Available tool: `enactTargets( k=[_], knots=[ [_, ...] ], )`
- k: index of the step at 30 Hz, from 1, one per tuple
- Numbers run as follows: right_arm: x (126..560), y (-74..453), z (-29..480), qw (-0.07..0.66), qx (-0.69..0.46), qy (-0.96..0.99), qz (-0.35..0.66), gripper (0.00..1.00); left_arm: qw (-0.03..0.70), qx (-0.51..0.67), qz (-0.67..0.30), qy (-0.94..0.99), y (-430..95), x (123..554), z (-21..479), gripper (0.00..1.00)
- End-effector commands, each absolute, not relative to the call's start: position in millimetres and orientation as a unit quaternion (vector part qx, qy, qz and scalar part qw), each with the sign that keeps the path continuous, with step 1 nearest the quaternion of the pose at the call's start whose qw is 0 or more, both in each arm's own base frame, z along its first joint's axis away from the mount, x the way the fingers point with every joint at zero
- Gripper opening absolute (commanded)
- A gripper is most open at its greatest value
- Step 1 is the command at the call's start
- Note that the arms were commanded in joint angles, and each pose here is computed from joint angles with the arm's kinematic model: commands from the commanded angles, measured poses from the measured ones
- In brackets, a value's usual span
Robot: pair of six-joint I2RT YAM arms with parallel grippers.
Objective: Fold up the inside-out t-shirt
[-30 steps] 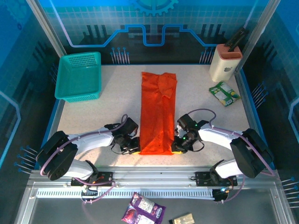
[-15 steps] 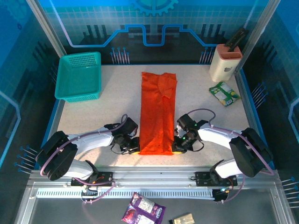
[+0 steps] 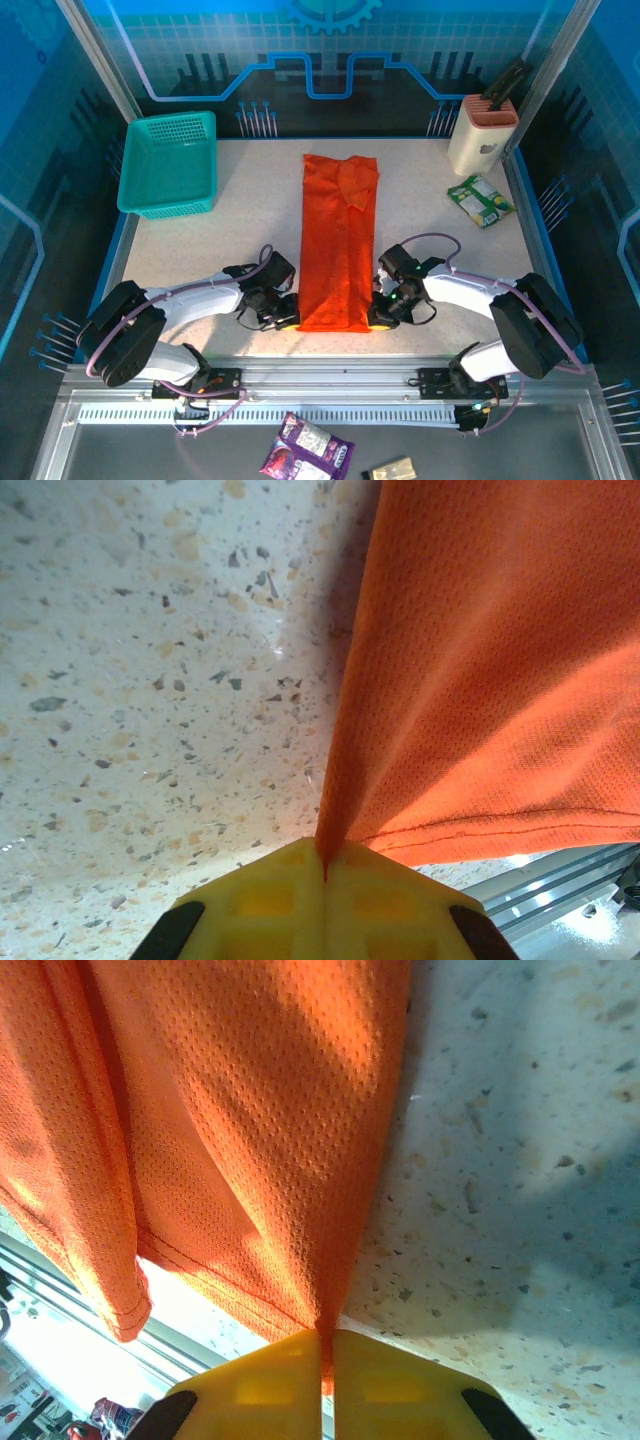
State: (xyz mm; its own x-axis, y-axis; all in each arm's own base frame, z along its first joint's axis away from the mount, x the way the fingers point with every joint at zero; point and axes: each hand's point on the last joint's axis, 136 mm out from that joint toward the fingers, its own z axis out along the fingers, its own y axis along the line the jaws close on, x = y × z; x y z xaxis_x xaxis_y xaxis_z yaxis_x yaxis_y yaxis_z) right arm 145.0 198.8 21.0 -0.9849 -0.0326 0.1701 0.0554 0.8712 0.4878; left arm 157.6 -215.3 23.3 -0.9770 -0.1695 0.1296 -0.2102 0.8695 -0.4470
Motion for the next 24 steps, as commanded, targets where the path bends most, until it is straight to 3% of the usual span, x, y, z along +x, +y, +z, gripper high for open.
enactTargets(
  k=[1,24],
  knots=[
    [141.5,202.5,22.0,0.095,0.004,-0.964,-0.250,0.11,0.047,0.099,0.232,-0.966,-211.2,154.9,23.0,0.00],
    [130.3,211.6,48.6,0.080,0.028,-0.962,-0.259,0.01,0.026,0.076,0.261,-0.962,-210.8,150.9,57.3,0.00]
  ],
)
